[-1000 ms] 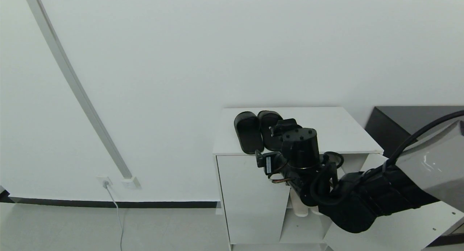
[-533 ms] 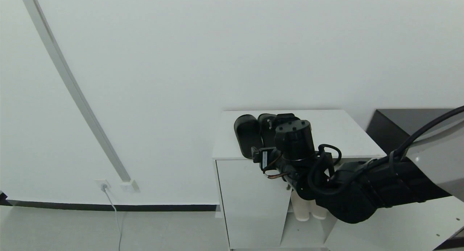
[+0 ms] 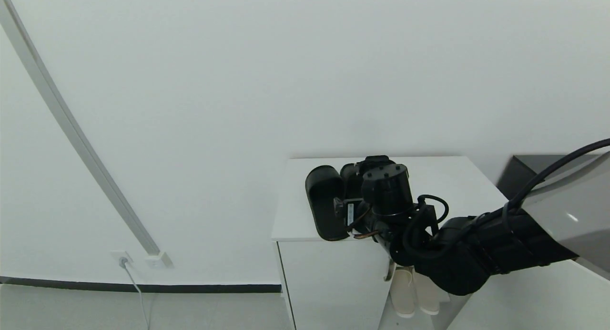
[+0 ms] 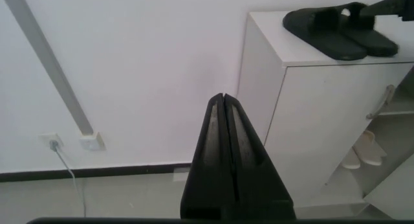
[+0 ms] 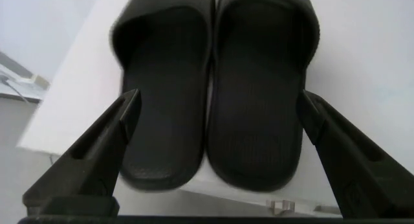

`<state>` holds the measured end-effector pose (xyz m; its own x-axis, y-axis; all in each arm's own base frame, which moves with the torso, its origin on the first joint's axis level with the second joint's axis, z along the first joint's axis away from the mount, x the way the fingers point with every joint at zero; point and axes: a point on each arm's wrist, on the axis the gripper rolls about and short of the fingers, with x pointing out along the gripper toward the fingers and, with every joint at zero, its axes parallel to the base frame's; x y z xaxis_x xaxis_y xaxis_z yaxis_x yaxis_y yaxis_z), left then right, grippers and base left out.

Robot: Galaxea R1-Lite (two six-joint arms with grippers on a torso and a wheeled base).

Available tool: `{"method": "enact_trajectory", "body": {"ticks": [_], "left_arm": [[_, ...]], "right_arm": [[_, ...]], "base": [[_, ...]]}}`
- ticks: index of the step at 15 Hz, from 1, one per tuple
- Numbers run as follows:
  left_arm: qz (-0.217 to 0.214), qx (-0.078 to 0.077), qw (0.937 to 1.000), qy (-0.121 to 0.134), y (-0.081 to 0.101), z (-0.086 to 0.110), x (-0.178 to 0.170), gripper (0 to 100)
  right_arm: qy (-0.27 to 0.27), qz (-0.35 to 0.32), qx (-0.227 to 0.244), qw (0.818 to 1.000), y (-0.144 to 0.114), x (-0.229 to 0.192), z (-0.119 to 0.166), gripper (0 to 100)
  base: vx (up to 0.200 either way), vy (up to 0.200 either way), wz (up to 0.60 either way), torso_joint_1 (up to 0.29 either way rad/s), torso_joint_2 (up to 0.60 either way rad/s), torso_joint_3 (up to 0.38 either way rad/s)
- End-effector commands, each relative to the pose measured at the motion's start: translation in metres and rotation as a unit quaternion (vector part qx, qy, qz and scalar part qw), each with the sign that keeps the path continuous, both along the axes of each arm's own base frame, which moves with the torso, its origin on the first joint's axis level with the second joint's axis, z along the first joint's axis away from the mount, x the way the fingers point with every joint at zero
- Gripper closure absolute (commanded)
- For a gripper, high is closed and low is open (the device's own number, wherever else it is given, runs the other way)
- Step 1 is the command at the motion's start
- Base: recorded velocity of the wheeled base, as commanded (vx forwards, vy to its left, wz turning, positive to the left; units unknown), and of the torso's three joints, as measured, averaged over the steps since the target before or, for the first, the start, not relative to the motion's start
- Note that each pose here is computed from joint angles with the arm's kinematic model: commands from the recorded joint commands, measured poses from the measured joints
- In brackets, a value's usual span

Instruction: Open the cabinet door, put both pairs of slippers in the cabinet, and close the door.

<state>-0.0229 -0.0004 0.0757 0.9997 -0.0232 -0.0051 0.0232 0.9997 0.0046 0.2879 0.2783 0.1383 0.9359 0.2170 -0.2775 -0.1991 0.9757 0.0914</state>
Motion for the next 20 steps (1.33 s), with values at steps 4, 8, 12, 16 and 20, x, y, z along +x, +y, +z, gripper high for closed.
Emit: {"method": "enact_trajectory", "body": {"ticks": [4, 8, 12, 16, 20], "left_arm": [[0.0, 0.0, 1.0, 0.0, 0.0, 0.0, 0.0, 100], [0.0, 0.0, 1.0, 0.0, 0.0, 0.0, 0.0, 100], [-0.001, 0.0, 1.0, 0.0, 0.0, 0.0, 0.0, 100], [0.0, 0.0, 1.0, 0.0, 0.0, 0.0, 0.0, 100], [-0.001, 0.0, 1.0, 0.0, 0.0, 0.0, 0.0, 100]], "right_arm": [[-0.004, -0.001, 0.003, 1.0, 0.006, 0.008, -0.007, 0], [-0.007, -0.01, 0.004, 1.0, 0.009, 0.023, -0.013, 0], [-0.013, -0.018, -0.006, 1.0, 0.016, 0.056, -0.033, 0], [-0.027, -0.028, -0.007, 0.999, 0.024, 0.083, -0.05, 0], [-0.068, -0.02, -0.016, 0.997, 0.029, 0.101, -0.059, 0]], "base": [[0.0, 0.0, 0.0, 0.0, 0.0, 0.0], [0.0, 0.0, 0.0, 0.0, 0.0, 0.0], [0.0, 0.0, 0.0, 0.0, 0.0, 0.0], [0.0, 0.0, 0.0, 0.0, 0.0, 0.0], [0.0, 0.0, 0.0, 0.0, 0.0, 0.0]]}}
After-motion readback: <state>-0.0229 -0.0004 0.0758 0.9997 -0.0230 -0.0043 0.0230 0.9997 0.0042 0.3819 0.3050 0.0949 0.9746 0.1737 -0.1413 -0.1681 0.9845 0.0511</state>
